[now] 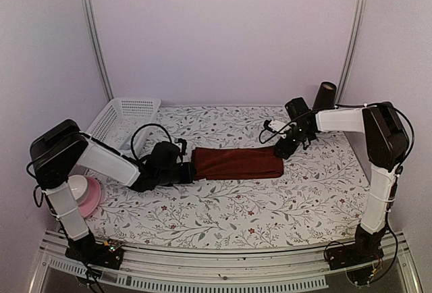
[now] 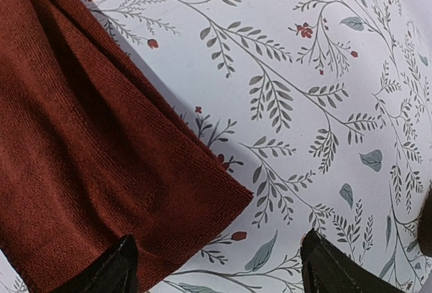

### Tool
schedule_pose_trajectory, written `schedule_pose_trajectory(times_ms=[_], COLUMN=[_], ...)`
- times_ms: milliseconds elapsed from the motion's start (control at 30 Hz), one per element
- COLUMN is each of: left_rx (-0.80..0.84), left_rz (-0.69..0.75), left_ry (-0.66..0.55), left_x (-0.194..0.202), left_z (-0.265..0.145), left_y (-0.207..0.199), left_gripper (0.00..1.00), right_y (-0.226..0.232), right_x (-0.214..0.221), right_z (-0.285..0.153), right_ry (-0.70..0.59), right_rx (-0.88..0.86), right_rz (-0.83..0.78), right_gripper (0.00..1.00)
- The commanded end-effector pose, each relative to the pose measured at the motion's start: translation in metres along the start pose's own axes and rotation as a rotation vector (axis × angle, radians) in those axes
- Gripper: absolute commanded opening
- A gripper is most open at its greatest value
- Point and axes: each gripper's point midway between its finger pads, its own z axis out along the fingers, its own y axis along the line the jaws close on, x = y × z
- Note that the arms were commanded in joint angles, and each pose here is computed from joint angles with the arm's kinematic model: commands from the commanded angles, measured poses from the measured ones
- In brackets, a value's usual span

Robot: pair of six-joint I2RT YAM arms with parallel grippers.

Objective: Roll the towels
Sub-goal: Adjust the towel at the center of the board.

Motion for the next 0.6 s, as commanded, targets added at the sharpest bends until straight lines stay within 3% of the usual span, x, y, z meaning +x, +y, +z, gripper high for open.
schedule_pose_trajectory(times_ms=[0,567], left_rx=[-0.011,0.014], left_rz=[-0.014,0.009], left_ry=[-0.009,0.016], left_x=[0.006,0.011], left_z=[-0.002,0.012], left_y=[0.001,-0.005], left_gripper=[0.0,0.0], right_y=[0.014,0.055], right_x=[-0.001,0.01], right_z=[-0.011,-0.045], right_ry=[-0.006,-0.066], right_rx=[-0.04,-0.151], right_rz=[-0.06,-0.302], right_gripper=[0.83,0.82])
